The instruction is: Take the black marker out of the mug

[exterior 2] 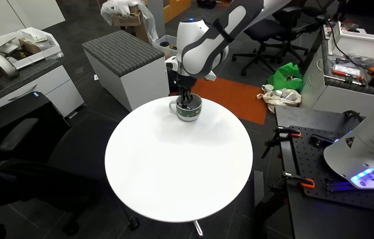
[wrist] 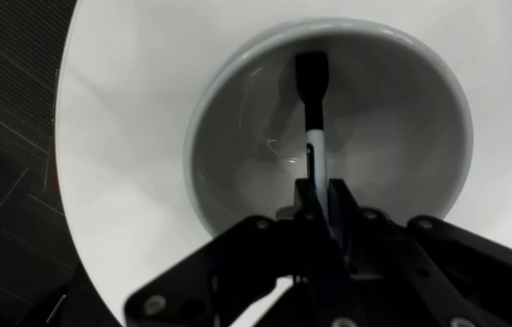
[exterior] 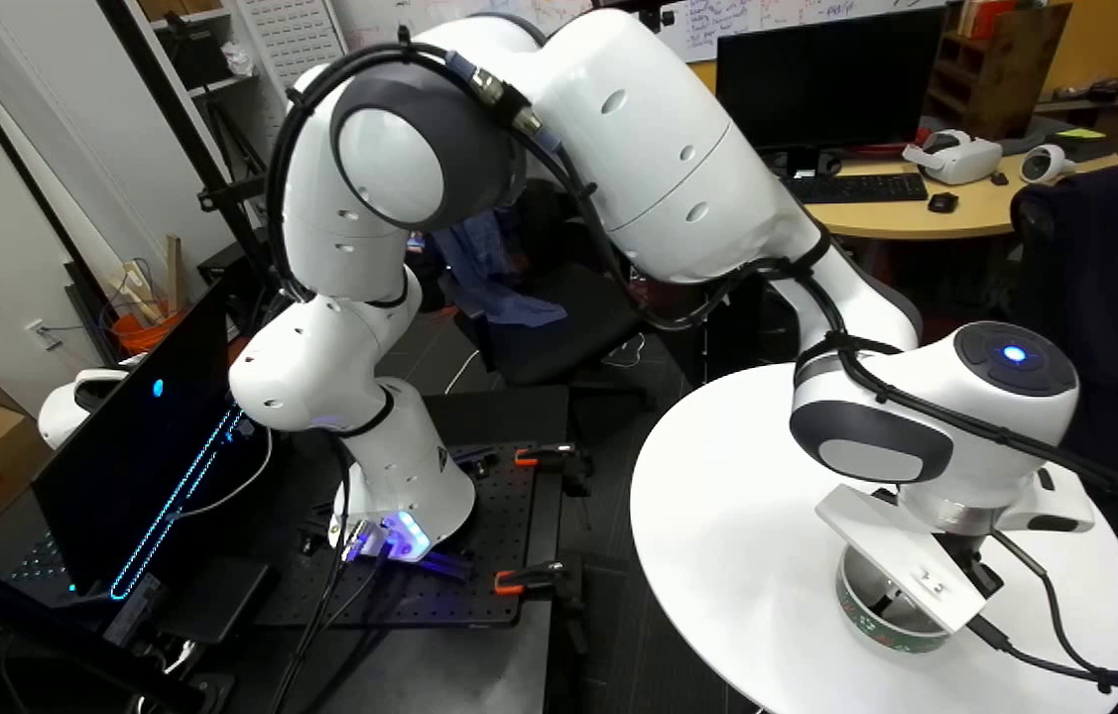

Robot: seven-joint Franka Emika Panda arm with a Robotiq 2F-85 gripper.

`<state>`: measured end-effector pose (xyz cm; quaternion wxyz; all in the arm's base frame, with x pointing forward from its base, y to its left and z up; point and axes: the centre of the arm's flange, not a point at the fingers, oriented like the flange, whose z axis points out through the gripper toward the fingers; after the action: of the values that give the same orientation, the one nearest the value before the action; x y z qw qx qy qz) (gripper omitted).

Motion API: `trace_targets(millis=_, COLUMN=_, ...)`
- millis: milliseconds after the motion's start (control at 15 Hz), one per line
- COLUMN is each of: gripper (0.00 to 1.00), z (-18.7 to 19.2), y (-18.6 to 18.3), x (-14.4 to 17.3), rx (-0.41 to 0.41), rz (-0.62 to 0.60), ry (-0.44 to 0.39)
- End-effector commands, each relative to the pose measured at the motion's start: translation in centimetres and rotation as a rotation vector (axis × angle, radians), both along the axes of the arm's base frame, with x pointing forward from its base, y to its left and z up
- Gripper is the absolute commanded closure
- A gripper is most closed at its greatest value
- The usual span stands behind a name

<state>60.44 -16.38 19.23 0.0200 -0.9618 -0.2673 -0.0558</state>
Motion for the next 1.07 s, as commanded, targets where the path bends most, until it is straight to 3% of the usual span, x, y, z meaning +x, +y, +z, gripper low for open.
trace_targets(millis=0, gripper=0.97, z=0.1, y=-0.2, x=0.7, rx=-0.004, rz=0.011, ry=-0.02)
trace_targets(millis=467, gripper=0.97, z=3.4, y=-0.2, x=-1.4, rx=-0.034, rz=-0.034, ry=-0.033)
trace_targets(millis=1000, gripper=0.97, z=9.4, y=0.3, x=-3.2, rx=-0.082, rz=-0.039, ry=-0.176)
